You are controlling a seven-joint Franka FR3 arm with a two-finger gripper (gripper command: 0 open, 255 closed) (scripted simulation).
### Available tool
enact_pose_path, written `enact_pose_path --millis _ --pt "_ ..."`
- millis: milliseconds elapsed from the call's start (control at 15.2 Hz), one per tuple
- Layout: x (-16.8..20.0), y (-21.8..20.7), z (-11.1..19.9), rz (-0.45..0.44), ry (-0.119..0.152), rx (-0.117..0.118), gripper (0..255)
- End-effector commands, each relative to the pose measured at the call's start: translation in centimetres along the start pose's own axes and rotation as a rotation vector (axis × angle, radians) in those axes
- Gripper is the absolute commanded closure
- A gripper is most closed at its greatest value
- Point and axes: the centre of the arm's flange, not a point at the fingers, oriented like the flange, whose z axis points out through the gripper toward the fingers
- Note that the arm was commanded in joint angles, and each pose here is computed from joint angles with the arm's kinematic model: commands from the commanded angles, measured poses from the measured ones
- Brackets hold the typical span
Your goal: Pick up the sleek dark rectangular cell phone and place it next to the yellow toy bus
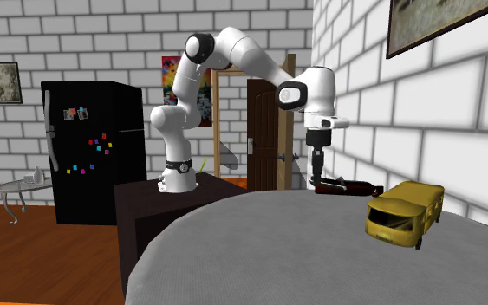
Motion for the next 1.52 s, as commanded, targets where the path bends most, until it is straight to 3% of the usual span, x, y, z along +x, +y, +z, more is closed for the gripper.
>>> enact_pose_path --millis 0,1056,1452 --pt "0.0 0.1 1.0 0.0 0.0 0.0 255" --pt "-0.1 0.2 9.5 0.0 0.0 0.0 255" --pt "-0.1 0.2 9.5 0.0 0.0 0.0 255"
